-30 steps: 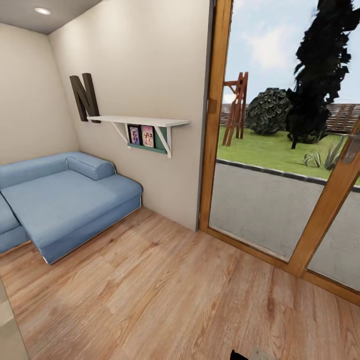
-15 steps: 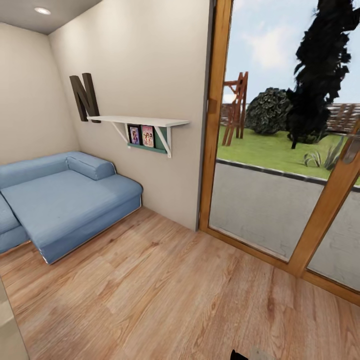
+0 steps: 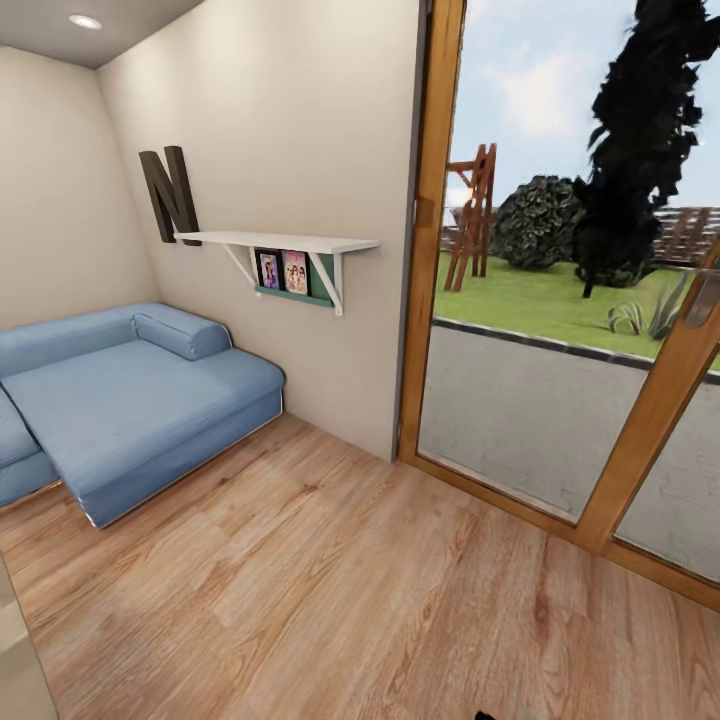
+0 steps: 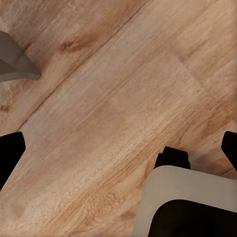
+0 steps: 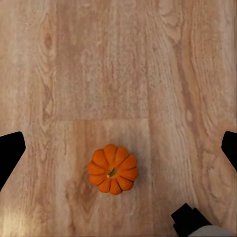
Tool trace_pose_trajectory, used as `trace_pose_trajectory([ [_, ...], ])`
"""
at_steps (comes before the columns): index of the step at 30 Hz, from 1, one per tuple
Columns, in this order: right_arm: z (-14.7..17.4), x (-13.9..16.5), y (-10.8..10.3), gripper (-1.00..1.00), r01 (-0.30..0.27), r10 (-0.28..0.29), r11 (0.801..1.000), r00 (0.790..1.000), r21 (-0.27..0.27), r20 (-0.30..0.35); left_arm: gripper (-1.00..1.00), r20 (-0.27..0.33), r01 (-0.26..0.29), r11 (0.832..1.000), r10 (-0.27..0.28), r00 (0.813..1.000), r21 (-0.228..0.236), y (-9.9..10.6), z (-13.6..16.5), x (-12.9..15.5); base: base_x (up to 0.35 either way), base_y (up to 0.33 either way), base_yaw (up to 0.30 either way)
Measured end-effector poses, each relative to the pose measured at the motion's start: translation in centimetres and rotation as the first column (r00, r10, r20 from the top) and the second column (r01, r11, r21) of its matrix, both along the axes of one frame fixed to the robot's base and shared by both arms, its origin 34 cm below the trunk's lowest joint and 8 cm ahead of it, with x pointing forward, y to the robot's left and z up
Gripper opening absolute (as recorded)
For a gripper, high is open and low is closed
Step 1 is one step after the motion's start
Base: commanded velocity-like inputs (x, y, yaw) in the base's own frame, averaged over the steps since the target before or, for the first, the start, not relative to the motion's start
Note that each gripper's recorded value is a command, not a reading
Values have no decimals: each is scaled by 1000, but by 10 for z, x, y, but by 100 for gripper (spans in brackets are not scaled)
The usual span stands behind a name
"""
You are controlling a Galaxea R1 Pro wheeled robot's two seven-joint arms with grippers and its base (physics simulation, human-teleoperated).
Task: Place each of the two pumpkins and all three candles from the living room inside a cabinet in the living room (use any cabinet), then make sure every cabinet is closed, and position the cauldron so it is next to a table in the living room.
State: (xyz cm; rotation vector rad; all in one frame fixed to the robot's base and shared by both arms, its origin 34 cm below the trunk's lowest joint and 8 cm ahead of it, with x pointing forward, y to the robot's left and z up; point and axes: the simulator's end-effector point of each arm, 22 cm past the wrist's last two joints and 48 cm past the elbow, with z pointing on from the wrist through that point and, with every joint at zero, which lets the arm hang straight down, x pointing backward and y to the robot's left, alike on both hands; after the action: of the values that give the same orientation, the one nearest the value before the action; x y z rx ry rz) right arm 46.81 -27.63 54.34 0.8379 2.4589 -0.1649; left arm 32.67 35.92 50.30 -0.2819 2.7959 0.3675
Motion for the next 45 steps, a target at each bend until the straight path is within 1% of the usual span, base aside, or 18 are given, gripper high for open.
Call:
trace_pose_trajectory([
  [2, -1, -2, -1, 100, 8, -8, 1000, 1000, 3, -7, 100, 0, 0, 1000, 0, 1000, 0, 0, 0, 0, 0, 0, 0],
  [5, -5, -9, 0, 100, 13, -13, 1000, 999, 14, -39, 100, 0, 0, 1000, 0, 1000, 0, 0, 0, 0, 0, 0, 0],
  [8, -6, -12, -1, 100, 18, -17, 1000, 998, 13, -53, 100, 0, 0, 1000, 0, 1000, 1, 0, 0, 0, 0, 0, 0],
  [16, -6, -12, 0, 100, 18, -17, 1000, 998, 13, -57, 100, -3, 0, 1000, 0, 1000, -2, -1, 0, -1, 0, 0, 0],
  [22, -12, -11, 3, 100, 13, -12, 1000, 998, 15, -55, 100, 10, 1, 1000, -1, 1000, -14, -7, -6, 4, 0, 0, 0],
  [25, -17, -11, 4, 100, 10, -9, 1000, 999, 19, -53, 100, 19, 15, 999, -14, 1000, -41, -14, -12, 8, 0, 0, 0],
  [29, -23, -10, 5, 100, 9, -7, 1000, 999, 20, -51, 100, 40, 40, 995, -37, 999, -95, -26, -19, 16, 0, 0, 0],
  [30, -25, -10, 5, 100, 8, -7, 1000, 999, 20, -50, 100, 54, 51, 992, -45, 998, -112, -31, -20, 22, 0, 0, 0],
  [31, -26, -10, 6, 100, 8, -7, 1000, 999, 21, -50, 100, 83, 69, 988, -58, 995, -137, -41, -19, 36, 0, 0, 0],
  [35, -32, -9, 6, 100, 8, -7, 1000, 999, 21, -48, 100, 179, 114, 975, -80, 981, -189, -66, -10, 83, 0, 0, 0],
  [38, -37, -9, 6, 100, 8, -7, 1000, 999, 20, -46, 100, 207, 131, 967, -85, 975, -218, -75, -5, 108, 0, 0, 0],
  [40, -40, -9, 6, 100, 7, -6, 1000, 999, 20, -45, 100, 208, 147, 959, -96, 973, -241, -73, 5, 131, 0, 0, 0],
  [42, -44, -9, 6, 100, 7, -6, 1000, 999, 20, -45, 100, 212, 177, 942, -117, 970, -287, -80, 28, 164, 0, 0, 0],
  [43, -45, -9, 6, 100, 7, -6, 1000, 999, 20, -44, 100, 225, 189, 930, -120, 967, -315, -86, 46, 184, 0, 0, 0],
  [45, -49, -9, 6, 100, 6, -5, 1000, 999, 20, -44, 100, 272, 208, 906, -108, 956, -370, -97, 89, 222, 0, 0, 0],
])
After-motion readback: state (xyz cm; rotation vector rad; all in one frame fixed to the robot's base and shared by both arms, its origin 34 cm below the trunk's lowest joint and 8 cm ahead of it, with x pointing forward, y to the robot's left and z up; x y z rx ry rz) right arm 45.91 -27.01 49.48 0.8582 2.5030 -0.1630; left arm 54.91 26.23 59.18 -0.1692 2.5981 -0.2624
